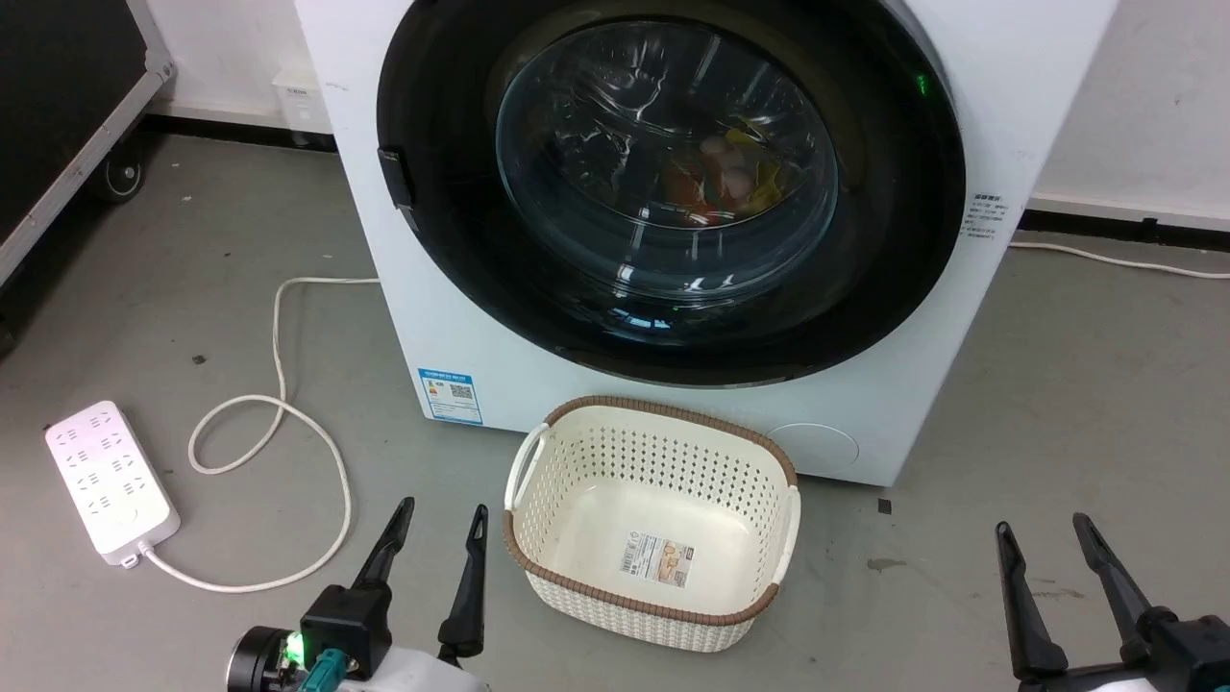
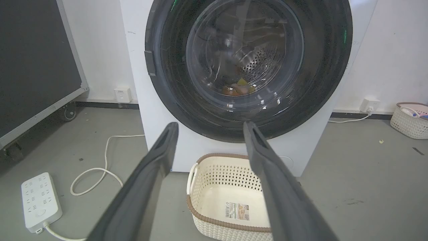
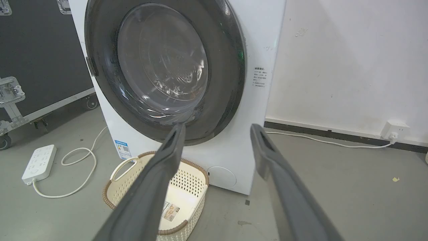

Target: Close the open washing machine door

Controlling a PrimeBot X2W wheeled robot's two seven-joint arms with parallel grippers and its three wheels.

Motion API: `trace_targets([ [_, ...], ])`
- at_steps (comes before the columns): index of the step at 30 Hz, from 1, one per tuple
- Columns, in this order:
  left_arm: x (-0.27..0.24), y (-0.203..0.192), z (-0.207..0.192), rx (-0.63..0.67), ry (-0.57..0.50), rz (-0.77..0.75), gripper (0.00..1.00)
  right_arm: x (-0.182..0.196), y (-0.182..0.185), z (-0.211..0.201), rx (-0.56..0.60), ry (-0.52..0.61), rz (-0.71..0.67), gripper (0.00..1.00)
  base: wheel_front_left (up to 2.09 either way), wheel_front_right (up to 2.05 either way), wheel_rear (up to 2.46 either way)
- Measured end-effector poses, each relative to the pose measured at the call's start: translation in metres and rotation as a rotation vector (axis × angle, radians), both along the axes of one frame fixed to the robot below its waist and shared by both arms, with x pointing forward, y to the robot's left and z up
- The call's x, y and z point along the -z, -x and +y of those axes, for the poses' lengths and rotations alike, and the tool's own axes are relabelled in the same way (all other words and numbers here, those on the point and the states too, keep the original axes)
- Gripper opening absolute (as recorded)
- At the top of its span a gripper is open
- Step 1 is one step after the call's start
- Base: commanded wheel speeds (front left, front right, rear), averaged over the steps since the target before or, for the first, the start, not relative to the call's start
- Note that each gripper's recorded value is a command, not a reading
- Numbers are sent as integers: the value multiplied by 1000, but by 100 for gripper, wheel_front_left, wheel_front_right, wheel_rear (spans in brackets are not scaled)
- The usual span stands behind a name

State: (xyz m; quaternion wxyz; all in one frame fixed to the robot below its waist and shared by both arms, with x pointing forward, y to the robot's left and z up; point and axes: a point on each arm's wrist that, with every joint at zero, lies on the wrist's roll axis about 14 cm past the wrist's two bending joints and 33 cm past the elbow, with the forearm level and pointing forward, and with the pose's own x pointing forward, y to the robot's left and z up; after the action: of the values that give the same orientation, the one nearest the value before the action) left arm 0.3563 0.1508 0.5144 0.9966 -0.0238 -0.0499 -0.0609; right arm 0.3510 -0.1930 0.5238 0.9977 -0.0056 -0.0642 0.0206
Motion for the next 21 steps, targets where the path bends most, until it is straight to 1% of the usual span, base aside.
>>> trace_targets([
  [1,0,0,0,0,4,0,100,1,0,0,-1,-1,2,100,0,0,0],
  [2,0,0,0,2,8,1,0,1,0,1,-2,-4,3,0,0,0,0],
  [21,-1,-2,0,-1,0,14,0,4,-1,3,-9,-2,28,0,0,0,0],
])
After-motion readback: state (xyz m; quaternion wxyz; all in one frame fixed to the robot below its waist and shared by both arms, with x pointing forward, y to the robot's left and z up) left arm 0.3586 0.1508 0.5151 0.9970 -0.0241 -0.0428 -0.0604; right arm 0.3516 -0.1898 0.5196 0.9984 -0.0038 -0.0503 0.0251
